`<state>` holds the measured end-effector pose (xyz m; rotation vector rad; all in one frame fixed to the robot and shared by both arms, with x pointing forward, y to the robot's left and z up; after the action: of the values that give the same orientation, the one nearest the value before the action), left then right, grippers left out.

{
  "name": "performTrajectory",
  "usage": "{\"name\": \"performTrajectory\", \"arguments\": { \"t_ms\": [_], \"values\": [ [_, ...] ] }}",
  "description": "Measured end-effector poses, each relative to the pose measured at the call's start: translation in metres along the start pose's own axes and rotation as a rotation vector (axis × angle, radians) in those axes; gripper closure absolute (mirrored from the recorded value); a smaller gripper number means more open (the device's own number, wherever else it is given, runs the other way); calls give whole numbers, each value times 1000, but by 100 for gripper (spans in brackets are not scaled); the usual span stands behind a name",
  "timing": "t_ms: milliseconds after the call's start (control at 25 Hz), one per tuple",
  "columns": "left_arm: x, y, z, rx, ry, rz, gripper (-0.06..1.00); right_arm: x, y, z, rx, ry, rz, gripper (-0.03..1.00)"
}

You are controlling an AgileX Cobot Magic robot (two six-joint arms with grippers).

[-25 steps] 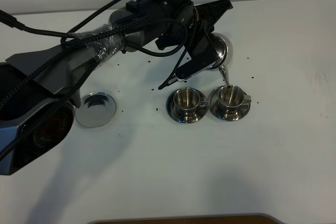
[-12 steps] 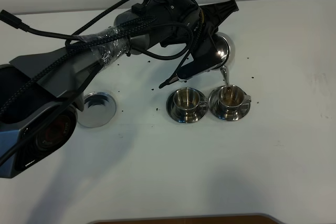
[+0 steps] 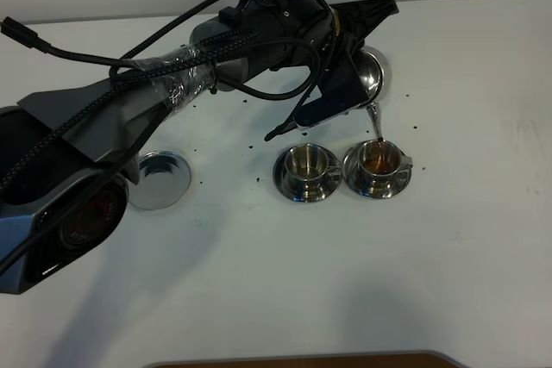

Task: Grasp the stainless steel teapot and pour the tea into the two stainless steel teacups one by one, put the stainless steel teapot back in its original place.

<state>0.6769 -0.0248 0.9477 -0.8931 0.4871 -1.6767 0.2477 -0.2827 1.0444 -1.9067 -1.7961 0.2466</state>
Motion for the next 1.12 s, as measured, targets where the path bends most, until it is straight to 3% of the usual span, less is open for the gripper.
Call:
{"name": "performTrajectory", "arguments": {
  "t_ms": [1120],
  "values": [
    [9,-2,0,46,75,-17,70,0,0,0,0,0,0,57]
  ]
}}
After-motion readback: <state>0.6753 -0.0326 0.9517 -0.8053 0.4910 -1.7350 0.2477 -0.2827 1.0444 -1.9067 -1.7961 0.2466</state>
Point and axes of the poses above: a point on each arm's last joint axis where the gripper is mounted, y pointing out along that axis toward the gripper, x along the wrist's bending axis when the last joint is at zero, z = x × y, the point moved 2 cm from there along y, pointing out along that axis toward the gripper, and after that the axes turned 10 degrees about y, right-handed, at the moved point
